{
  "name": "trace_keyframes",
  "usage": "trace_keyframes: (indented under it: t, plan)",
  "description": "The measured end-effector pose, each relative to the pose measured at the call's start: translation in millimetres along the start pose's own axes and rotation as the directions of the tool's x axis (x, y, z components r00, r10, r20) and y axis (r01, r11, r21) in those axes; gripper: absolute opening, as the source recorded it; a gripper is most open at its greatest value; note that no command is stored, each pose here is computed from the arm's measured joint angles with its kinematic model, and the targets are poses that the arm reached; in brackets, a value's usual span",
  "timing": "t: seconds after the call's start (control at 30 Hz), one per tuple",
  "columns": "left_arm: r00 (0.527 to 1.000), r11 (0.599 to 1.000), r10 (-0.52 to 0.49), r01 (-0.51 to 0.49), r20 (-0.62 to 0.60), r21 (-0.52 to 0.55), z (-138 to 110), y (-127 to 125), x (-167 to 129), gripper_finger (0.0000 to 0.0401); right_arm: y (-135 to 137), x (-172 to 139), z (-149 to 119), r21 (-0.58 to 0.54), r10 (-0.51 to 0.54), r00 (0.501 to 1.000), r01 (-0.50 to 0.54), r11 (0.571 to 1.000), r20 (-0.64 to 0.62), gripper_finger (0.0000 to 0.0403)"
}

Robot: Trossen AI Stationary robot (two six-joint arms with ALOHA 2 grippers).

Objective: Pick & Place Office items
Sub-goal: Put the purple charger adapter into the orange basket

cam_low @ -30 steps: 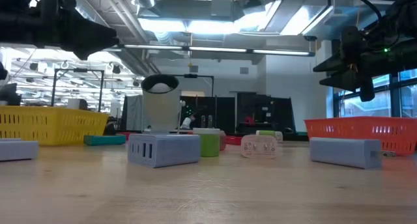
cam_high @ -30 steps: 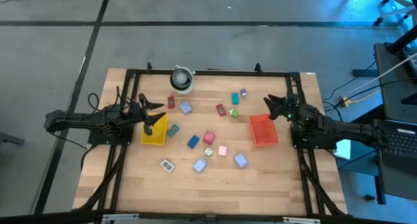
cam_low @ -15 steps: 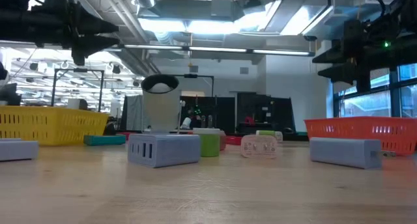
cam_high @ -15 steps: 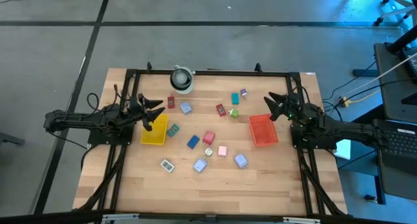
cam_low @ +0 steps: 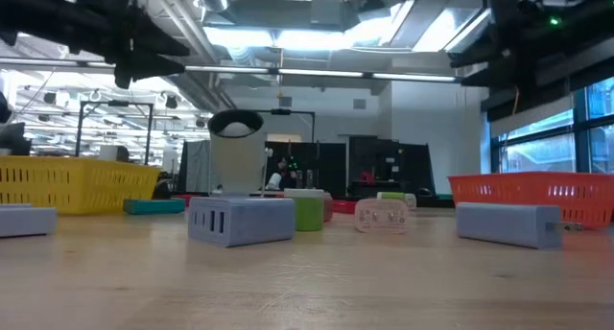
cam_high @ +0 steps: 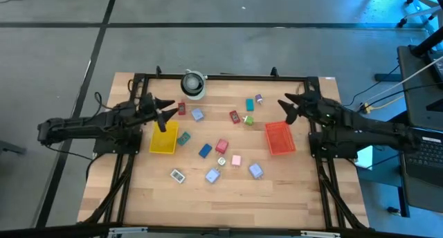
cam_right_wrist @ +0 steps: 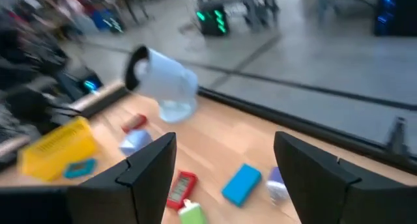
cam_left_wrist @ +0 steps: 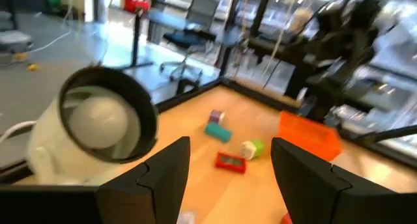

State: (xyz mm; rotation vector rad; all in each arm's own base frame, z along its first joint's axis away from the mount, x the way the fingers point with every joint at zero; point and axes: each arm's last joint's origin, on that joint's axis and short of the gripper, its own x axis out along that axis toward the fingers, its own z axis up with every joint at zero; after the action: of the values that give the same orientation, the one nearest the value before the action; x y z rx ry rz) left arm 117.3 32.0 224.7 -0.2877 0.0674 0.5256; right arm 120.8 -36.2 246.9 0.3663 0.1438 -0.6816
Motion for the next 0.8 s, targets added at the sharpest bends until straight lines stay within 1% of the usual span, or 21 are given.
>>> trace_keyframes:
  t: [0.1,0.17,0.23,0.37,0.43,0.5,0.67,0.8]
  plan:
    - [0.998,0.999,0.038,-0.037,-0.044,0.014,0.6,0.4,7.8,0.0212,8.1,11.2,9.4,-0.010,-0.107,0.991,0.107,0.994,-0.080,0.0262]
    - [0.996,0.998,0.065,-0.064,-0.060,0.013,-1.0,2.0,12.4,0.0211,13.5,22.6,11.5,-0.033,-0.191,0.971,0.189,0.981,-0.140,0.0262]
    - [0.993,0.996,0.092,-0.092,-0.074,0.011,-2.4,4.5,16.1,0.0211,18.2,33.8,12.3,-0.064,-0.250,0.946,0.241,0.968,-0.206,0.0262]
    - [0.990,0.993,0.116,-0.114,-0.081,0.021,-2.4,8.8,19.6,0.0210,27.6,57.0,19.9,-0.077,-0.292,0.903,0.283,0.956,-0.316,0.0262]
    - [0.991,0.994,0.108,-0.106,-0.084,0.024,-1.9,10.4,20.0,0.0210,29.5,67.1,21.7,-0.107,-0.331,0.869,0.314,0.943,-0.367,0.0262]
    - [0.991,0.995,0.098,-0.096,-0.088,0.020,-1.4,11.7,20.1,0.0210,31.2,77.1,24.8,-0.107,-0.350,0.848,0.336,0.936,-0.397,0.0262]
    - [0.993,0.996,0.080,-0.078,-0.090,0.031,-0.4,13.8,20.4,0.0211,30.0,102.5,25.4,-0.092,-0.330,0.807,0.328,0.940,-0.490,0.0262]
    - [0.992,0.995,0.095,-0.092,-0.086,0.040,0.4,16.4,20.6,0.0211,23.1,123.0,20.6,-0.110,-0.350,0.762,0.349,0.931,-0.544,0.0262]
